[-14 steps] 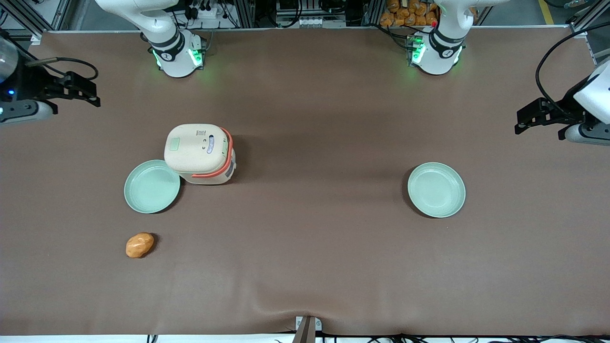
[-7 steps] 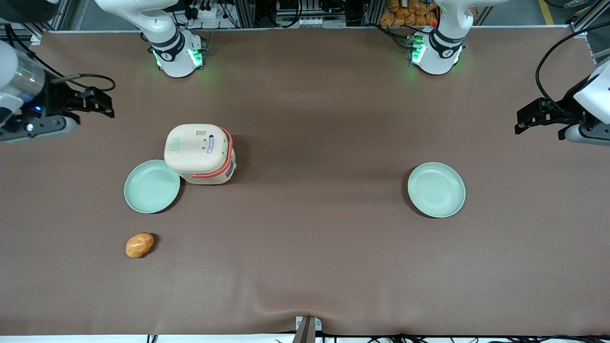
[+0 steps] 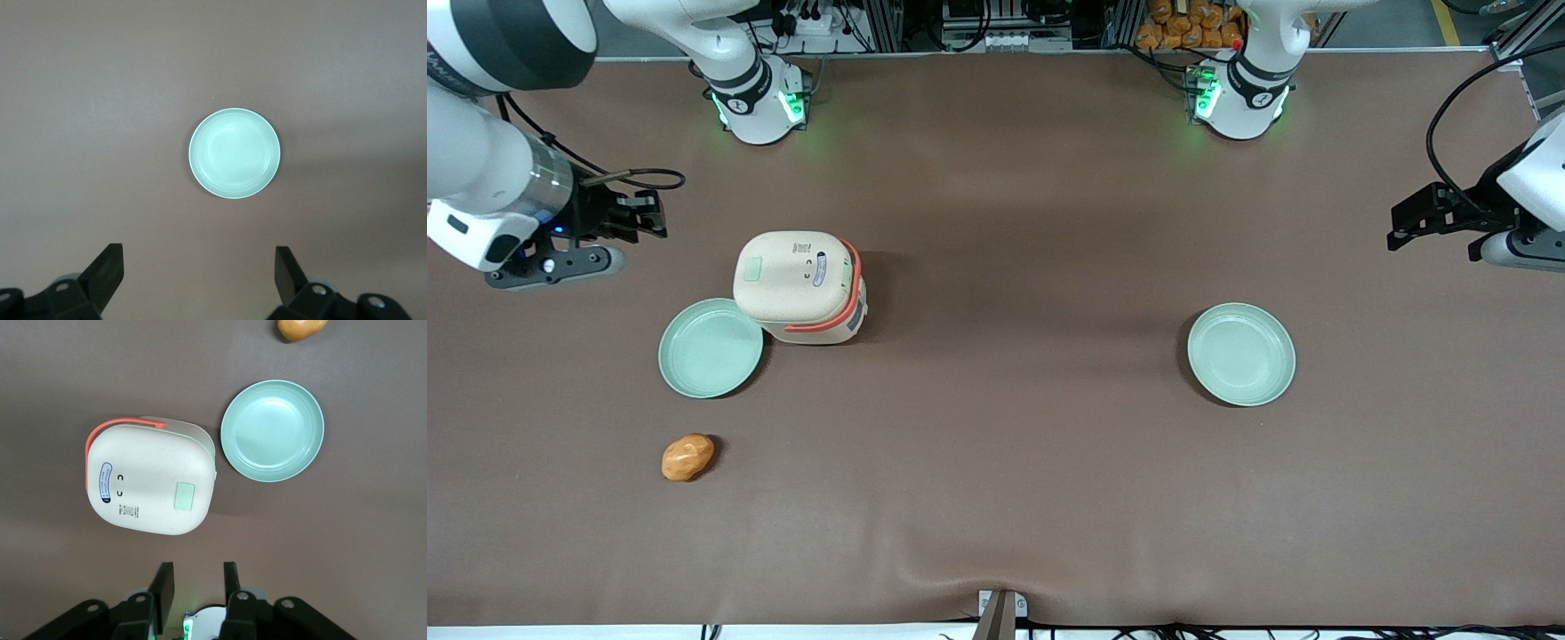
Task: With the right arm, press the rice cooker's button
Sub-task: 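Move the right gripper toward the cream rice cooker's front button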
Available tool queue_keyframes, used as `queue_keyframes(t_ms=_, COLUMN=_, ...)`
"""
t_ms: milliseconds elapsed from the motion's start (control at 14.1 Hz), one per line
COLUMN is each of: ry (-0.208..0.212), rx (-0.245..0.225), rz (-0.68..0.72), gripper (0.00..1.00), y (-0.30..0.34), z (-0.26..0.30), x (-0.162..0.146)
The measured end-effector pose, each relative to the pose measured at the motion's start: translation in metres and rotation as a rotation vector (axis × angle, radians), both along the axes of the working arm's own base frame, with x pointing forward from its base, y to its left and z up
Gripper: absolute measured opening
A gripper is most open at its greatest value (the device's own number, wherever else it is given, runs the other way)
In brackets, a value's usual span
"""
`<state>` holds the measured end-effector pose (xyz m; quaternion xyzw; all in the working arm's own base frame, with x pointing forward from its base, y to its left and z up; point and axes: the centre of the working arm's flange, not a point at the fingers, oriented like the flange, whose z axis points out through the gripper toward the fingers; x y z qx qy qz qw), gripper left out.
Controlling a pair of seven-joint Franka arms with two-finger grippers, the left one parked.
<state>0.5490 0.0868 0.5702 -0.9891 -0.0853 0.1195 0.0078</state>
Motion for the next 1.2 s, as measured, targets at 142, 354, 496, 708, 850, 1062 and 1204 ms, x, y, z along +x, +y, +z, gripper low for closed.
queue_keyframes(t_ms=142, ry=-0.011, rx=0.001, rz=0.000, gripper=0.28, y=0.002, z=0.000, x=0.002)
queue_keyframes(t_ms=354, ry=0.000, rx=-0.004, rz=-0.009, gripper=0.13, y=0.003, z=-0.007, x=0.003)
queue_keyframes(t_ms=496, ry=0.027, rx=-0.005, rz=-0.011, gripper=0.09, y=0.003, z=-0.021, x=0.003)
queue_keyframes(t_ms=708, ry=0.075, rx=0.011, rz=-0.012, gripper=0.04, y=0.008, z=-0.047, x=0.004)
queue_keyframes(t_ms=850, ry=0.106, rx=0.021, rz=-0.012, gripper=0.02, y=0.012, z=-0.062, x=0.003)
queue_keyframes(t_ms=1062, ry=0.135, rx=0.028, rz=-0.015, gripper=0.01, y=0.015, z=-0.084, x=0.002)
queue_keyframes(t_ms=1204, ry=0.158, rx=0.024, rz=-0.013, gripper=0.01, y=0.017, z=-0.099, x=0.003)
